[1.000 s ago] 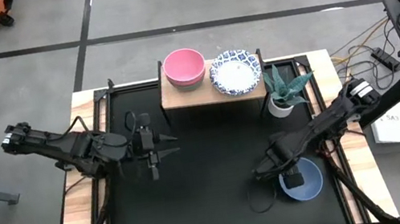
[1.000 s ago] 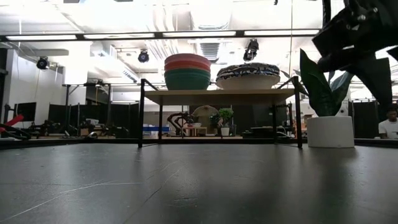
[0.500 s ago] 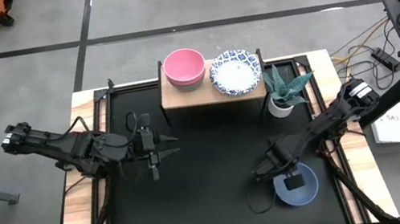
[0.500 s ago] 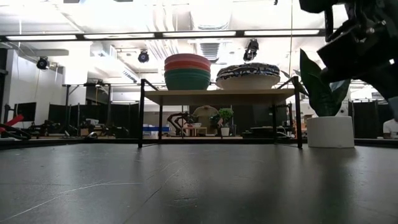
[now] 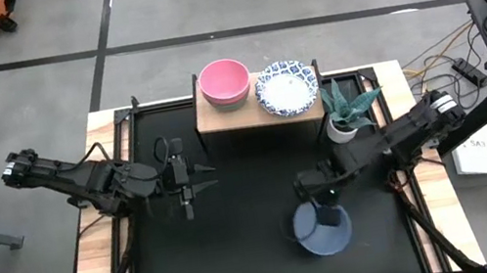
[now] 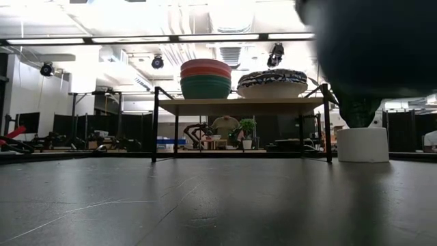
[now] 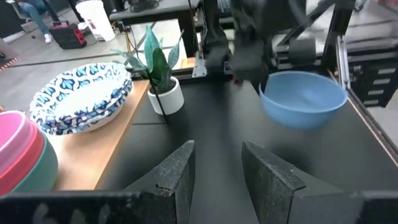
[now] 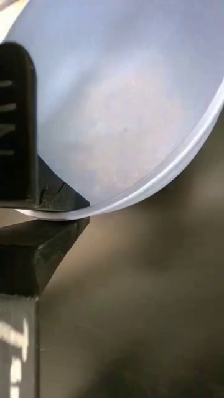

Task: Place and stack bowls onto a shelf
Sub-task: Stack the blue bowl on top of the pink bowl on the shelf

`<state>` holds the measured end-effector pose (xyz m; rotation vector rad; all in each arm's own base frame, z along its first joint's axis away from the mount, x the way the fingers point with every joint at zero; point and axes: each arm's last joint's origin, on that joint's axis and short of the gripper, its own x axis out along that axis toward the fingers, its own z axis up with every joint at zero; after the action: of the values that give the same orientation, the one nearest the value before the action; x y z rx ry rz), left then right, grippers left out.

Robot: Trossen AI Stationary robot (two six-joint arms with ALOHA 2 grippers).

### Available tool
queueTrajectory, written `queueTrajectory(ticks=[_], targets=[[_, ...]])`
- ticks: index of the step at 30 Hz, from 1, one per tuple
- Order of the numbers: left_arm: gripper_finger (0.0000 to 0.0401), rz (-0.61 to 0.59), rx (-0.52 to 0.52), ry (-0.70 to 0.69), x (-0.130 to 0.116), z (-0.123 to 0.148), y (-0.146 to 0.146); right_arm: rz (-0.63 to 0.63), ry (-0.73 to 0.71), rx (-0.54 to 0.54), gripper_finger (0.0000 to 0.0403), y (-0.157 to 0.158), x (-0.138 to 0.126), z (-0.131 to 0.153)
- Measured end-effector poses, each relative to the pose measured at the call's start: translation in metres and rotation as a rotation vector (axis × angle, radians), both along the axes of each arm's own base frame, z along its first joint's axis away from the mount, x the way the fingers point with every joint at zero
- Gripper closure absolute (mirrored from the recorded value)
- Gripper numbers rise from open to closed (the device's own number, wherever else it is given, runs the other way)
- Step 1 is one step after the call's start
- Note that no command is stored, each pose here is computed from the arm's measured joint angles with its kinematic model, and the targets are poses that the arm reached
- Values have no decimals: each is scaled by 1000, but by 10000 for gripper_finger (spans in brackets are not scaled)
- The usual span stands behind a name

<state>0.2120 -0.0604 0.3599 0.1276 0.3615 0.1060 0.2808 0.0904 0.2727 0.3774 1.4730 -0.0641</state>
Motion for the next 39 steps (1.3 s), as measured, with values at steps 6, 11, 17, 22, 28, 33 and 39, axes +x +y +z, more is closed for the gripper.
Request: queueTrajectory(ticks=[6, 11, 17, 22, 28, 33, 39], targets=[[286, -7, 4, 23, -4, -1, -1, -133, -229, 8, 394, -22, 22, 62], [286, -48, -6, 8, -13, 3, -7, -252, -436, -20, 394, -51, 28, 117], [286, 6, 18, -13, -30, 6, -14, -535, -595, -48, 394, -103, 23, 163], [286, 28, 28, -28, -42, 2, -20, -748, -687, -73, 394, -158, 13, 183], [286, 36, 8, -18, -48, -10, -19, -898, -742, -55, 394, -222, -5, 188], [286, 36, 13, -12, -49, -13, -18, -938, -752, 7, 394, -267, 0, 177], [286, 34, 22, -4, -49, -15, -18, -920, -730, 55, 394, -304, 22, 159]])
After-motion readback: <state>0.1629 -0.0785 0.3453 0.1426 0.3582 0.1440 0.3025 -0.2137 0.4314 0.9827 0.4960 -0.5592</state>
